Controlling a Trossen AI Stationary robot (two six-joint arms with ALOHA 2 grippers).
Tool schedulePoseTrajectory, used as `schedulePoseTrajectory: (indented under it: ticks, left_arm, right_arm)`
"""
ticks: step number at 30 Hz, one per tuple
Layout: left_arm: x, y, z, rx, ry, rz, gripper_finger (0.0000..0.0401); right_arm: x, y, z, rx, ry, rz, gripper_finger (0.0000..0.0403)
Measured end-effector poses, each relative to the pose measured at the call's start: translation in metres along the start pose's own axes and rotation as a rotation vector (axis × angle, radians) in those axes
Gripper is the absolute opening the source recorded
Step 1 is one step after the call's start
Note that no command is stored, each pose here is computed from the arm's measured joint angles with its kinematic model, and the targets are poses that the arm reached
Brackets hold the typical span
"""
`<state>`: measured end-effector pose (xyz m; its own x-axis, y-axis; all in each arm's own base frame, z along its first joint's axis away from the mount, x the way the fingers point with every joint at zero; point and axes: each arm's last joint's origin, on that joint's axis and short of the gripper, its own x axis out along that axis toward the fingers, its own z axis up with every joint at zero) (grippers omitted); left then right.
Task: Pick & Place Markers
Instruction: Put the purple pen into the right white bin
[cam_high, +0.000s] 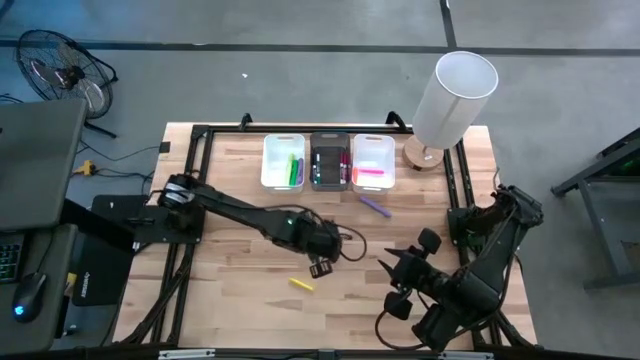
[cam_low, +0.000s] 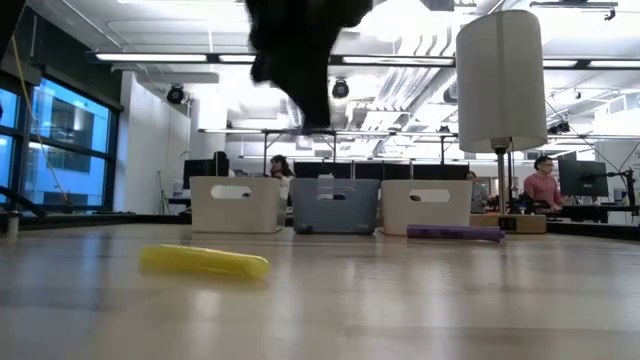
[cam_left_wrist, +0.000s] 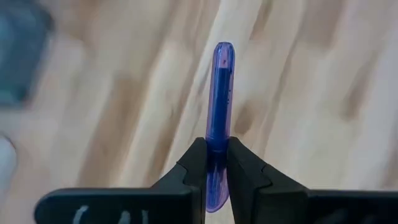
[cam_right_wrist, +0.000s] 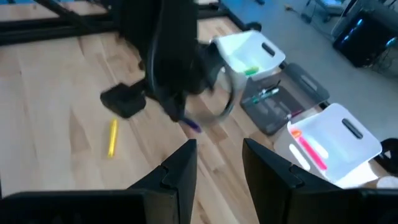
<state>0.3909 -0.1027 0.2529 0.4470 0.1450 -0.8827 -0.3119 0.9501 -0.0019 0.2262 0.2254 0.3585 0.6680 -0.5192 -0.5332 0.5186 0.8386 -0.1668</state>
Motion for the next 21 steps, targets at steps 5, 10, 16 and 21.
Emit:
schedulePoseTrajectory:
  ticks: [5, 10, 16, 21]
  left_arm:
    - [-0.035, 0.009, 0.016, 0.017, -0.118, 0.042, 0.0029]
    - [-0.076, 0.028, 0.026, -0.032, -0.252, 0.059, 0.0029]
    - [-0.104, 0.035, 0.034, -0.010, -0.380, 0.009, 0.0029]
    - [-0.115, 0.031, 0.045, 0.039, -0.491, -0.107, 0.0029]
  right_arm:
    - [0.001, 0.000, 0.001, 0.007, -0.036, -0.013, 0.0117]
    - [0.006, -0.003, -0.007, 0.030, -0.052, -0.028, 0.0117]
    - [0.029, -0.016, -0.049, 0.164, -0.049, 0.052, 0.0117]
    - [0.048, -0.035, -0.065, 0.234, -0.137, 0.110, 0.0117]
